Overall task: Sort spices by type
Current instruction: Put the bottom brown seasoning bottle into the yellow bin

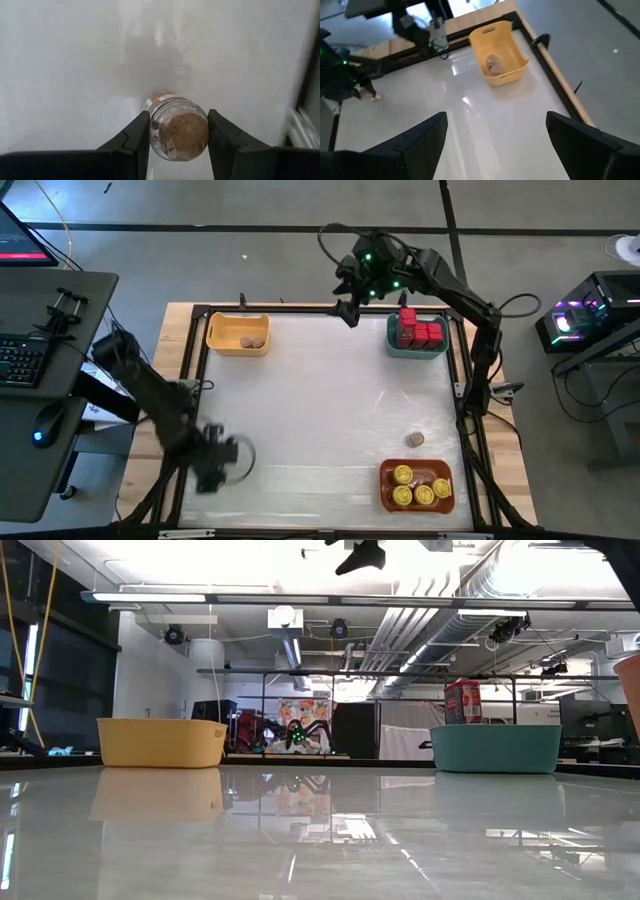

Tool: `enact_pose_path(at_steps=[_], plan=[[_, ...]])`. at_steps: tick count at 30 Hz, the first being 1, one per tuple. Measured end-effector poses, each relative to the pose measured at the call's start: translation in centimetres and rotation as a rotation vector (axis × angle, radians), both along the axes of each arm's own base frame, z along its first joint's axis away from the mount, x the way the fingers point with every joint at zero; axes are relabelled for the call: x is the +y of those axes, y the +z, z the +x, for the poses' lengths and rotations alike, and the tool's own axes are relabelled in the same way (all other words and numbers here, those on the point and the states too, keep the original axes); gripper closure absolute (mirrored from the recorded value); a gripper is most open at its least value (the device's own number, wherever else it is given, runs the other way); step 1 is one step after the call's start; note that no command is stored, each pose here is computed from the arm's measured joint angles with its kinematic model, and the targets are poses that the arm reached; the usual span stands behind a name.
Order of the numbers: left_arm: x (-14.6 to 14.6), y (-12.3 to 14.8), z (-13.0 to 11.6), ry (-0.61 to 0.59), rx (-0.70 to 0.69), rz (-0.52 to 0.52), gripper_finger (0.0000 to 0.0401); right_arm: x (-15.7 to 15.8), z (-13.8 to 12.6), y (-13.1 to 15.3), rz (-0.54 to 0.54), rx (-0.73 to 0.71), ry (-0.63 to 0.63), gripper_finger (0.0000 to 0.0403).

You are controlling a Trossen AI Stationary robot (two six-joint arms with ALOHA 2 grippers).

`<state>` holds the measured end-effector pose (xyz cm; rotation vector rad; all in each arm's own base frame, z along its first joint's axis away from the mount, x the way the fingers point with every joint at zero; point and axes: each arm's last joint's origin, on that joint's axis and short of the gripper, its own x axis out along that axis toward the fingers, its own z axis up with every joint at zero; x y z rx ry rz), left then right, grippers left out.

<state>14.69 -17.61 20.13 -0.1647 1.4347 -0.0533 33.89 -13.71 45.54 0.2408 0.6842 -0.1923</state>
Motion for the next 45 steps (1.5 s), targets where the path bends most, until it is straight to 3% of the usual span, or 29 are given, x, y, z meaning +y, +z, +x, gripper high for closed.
enact_pose_path(at_steps=[3, 7, 13, 18, 24, 32, 34, 39, 45], plan=[[4.1, 2.1, 2.0, 0.18, -0.068, 0.035, 0.0289, -1.0, -0.3, 0.1, 0.011, -0.017, -0.035, 0.0066], [10.0, 5.3, 4.6, 0.525, -0.223, -0.009, 0.0283, -2.4, -0.9, 0.2, 0.039, -0.039, -0.103, 0.0066], [18.9, 10.4, 5.2, 0.899, -0.41, 0.086, 0.0289, -4.2, -1.6, 0.5, 0.031, -0.073, -0.16, 0.0066], [24.9, 12.6, 4.0, 1.053, -0.459, 0.234, 0.0289, -5.0, -2.0, 0.5, 0.037, -0.078, -0.191, 0.0066], [30.1, 12.0, 1.9, 1.171, -0.363, 0.406, 0.0289, -5.7, -2.5, 0.5, 0.078, -0.085, -0.245, 0.0066], [33.9, 9.6, 1.8, 1.207, -0.206, 0.534, 0.0289, -6.1, -2.6, 0.5, 0.111, -0.089, -0.336, 0.0066], [33.9, 8.1, 1.7, 1.23, -0.197, 0.51, 0.0289, -6.1, -2.6, 0.5, 0.111, -0.089, -0.338, 0.0066], [32.2, 4.7, 0.2, 1.399, -0.235, 0.405, 0.0289, -6.2, -2.8, 0.5, 0.088, -0.08, -0.323, 0.0066], [30.5, 4.5, -1.9, 1.652, -0.465, 0.403, 0.029, -6.4, -2.9, 0.4, 0.05, -0.06, -0.297, 0.0066]])
